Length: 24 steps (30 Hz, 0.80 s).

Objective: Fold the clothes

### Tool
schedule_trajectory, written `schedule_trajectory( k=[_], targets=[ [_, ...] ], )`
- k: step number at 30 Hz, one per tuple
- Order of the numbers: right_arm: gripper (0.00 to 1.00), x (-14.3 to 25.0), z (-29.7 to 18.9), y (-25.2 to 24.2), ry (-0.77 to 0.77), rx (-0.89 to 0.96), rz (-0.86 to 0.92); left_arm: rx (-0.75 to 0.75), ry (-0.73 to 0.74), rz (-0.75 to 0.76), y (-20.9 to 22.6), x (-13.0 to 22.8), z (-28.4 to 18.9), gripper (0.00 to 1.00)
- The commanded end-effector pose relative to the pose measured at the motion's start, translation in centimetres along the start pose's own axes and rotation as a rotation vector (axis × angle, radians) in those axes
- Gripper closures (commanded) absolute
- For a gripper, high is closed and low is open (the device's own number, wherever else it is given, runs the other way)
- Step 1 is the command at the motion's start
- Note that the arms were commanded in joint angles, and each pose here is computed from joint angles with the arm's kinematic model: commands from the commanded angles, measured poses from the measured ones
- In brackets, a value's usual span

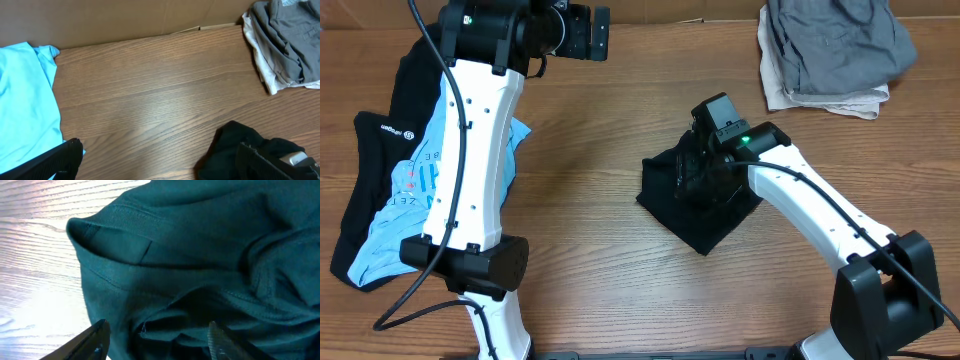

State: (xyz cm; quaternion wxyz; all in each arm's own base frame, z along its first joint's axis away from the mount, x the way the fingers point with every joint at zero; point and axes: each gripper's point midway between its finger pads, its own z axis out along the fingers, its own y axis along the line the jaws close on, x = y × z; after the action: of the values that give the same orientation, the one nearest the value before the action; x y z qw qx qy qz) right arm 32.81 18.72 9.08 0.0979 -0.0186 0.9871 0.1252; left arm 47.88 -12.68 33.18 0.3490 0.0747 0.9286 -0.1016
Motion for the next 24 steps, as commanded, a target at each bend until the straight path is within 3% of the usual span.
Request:
schedule_trajectory(
  k=[1,11,18,24],
  targets=[
    [0.37,0.6,0.1,0.8,0.016,-0.039,0.023,-0.011,0.008,0.009,0.4,0.1,0.6,0.00],
    [0.51,1.6,2.0,3.1,0.052,-0.073,0.037,-0.019,0.009,0.009,0.5,0.1,0.6,0.00],
    [0.94,2.0,2.5,0.9,0.064,0.037,0.140,-0.026,0.009,0.017,0.7,0.1,0.6,0.00],
    [0.96,4.3,0.6,-0.6,0.141,0.096,0.248,-0.030,0.008,0.025,0.7,0.1,0.6,0.00]
  ],
)
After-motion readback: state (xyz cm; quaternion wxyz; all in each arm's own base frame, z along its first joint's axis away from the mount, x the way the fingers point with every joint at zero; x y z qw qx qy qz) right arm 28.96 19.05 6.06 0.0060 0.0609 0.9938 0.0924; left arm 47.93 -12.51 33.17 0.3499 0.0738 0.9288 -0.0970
